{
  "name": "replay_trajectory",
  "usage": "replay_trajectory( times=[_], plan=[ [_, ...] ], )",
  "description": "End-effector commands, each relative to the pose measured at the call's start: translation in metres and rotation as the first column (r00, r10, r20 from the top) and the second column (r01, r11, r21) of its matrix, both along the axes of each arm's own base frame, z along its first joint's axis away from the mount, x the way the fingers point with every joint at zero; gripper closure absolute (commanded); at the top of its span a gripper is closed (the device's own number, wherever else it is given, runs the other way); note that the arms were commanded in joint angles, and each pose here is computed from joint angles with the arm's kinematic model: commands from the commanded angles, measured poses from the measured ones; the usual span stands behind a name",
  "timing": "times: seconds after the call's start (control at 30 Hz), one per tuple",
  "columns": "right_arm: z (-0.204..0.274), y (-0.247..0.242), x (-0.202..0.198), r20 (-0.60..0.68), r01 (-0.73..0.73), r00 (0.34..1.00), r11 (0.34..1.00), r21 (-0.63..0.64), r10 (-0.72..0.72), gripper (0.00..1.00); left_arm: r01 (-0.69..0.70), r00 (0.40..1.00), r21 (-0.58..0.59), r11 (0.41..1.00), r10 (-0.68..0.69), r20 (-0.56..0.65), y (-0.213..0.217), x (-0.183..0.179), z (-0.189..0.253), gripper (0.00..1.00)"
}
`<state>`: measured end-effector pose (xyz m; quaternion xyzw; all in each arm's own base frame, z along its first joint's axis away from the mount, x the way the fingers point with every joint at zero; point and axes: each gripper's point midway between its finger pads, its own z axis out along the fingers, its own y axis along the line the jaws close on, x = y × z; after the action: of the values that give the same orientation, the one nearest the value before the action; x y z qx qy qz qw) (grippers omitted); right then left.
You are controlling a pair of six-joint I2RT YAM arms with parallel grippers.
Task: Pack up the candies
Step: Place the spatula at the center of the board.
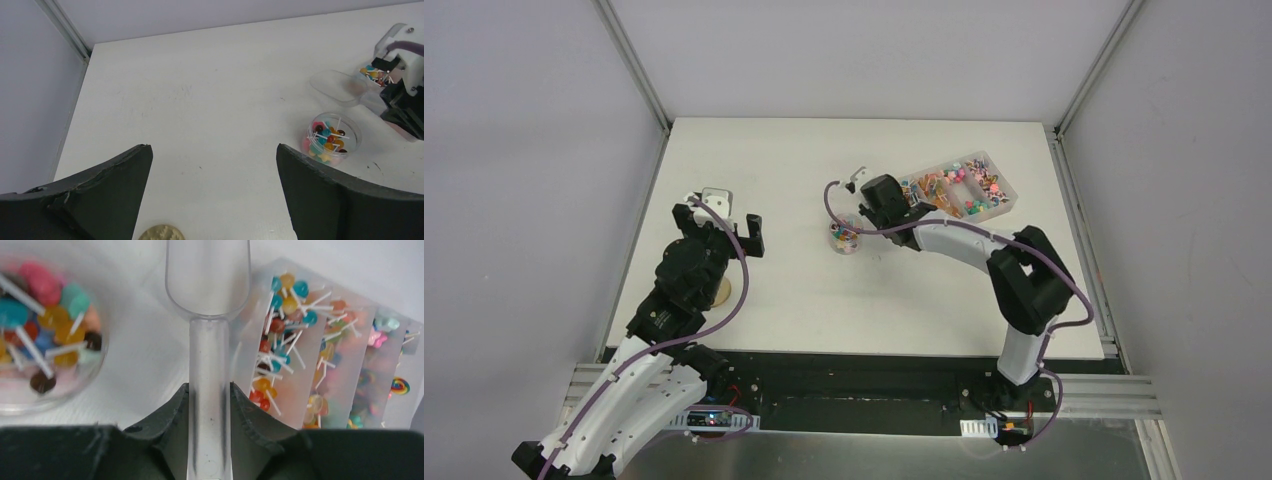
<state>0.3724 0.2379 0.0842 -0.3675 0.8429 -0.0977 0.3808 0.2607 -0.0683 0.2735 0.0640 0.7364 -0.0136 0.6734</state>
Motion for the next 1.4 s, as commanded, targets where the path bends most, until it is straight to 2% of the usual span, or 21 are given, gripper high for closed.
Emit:
replay_trajectory(
  times=[0.0, 0.13, 0.33, 0.67, 0.77, 0.87, 0.93, 1.07, 1.1, 1.13, 1.17, 1.37],
  plan=[
    [0.035, 0.028, 0.057, 0.14, 0.012, 0.99, 0.986, 0.165, -0.035, 1.0, -0.021, 0.999, -0.012, 1.0, 0.022, 0.034, 0.004, 0.001, 0.009, 0.01],
    [0.036, 0.045, 0.091, 0.171, -0.037, 0.985, 0.972, 0.234, -0.004, 1.0, -0.025, 0.999, -0.013, 1.0, 0.026, 0.037, 0.005, 0.001, 0.009, 0.01],
    [0.016, 0.065, 0.129, 0.183, -0.082, 0.983, 0.963, 0.255, 0.035, 0.99, -0.023, 0.999, -0.01, 1.0, 0.023, 0.032, 0.004, 0.002, 0.007, 0.01],
    [-0.007, 0.09, 0.144, 0.155, -0.148, 0.983, 0.937, 0.317, 0.102, 0.86, -0.024, 1.0, 0.001, 1.0, 0.024, 0.012, 0.003, 0.004, 0.001, 0.01],
    [0.004, 0.09, 0.144, 0.163, -0.146, 0.982, 0.928, 0.341, 0.095, 0.75, -0.022, 1.0, 0.009, 1.0, 0.022, 0.0, 0.001, 0.006, -0.002, 0.01],
    [0.023, 0.086, 0.143, 0.17, -0.137, 0.982, 0.916, 0.377, 0.077, 0.6, -0.019, 1.0, 0.013, 1.0, 0.019, -0.011, -0.001, 0.008, -0.005, 0.01],
    [0.04, 0.083, 0.14, 0.184, -0.14, 0.98, 0.906, 0.4, 0.07, 0.47, -0.018, 1.0, 0.017, 1.0, 0.019, -0.018, -0.001, 0.009, -0.007, 0.01],
    [0.077, 0.082, 0.128, 0.211, -0.168, 0.974, 0.877, 0.449, 0.079, 0.31, -0.022, 0.999, 0.025, 0.999, 0.023, -0.034, -0.002, 0.012, -0.012, 0.01],
    [0.086, 0.083, 0.123, 0.211, -0.178, 0.974, 0.868, 0.463, 0.088, 0.23, -0.024, 0.999, 0.027, 0.999, 0.025, -0.037, -0.002, 0.012, -0.013, 0.01],
    [0.095, 0.084, 0.117, 0.209, -0.192, 0.973, 0.856, 0.48, 0.101, 0.07, -0.027, 0.999, 0.031, 0.999, 0.028, -0.041, -0.002, 0.013, -0.014, 0.01],
    [0.104, 0.087, 0.109, 0.207, -0.211, 0.971, 0.84, 0.5, 0.121, 0.01, -0.031, 0.998, 0.033, 0.999, 0.033, -0.047, -0.002, 0.014, -0.016, 0.01],
    [0.143, 0.083, 0.064, 0.166, -0.22, 0.975, 0.761, 0.61, 0.148, 0.0, -0.058, 0.995, 0.042, 0.997, 0.062, -0.082, -0.001, 0.019, -0.026, 0.01]
  ],
)
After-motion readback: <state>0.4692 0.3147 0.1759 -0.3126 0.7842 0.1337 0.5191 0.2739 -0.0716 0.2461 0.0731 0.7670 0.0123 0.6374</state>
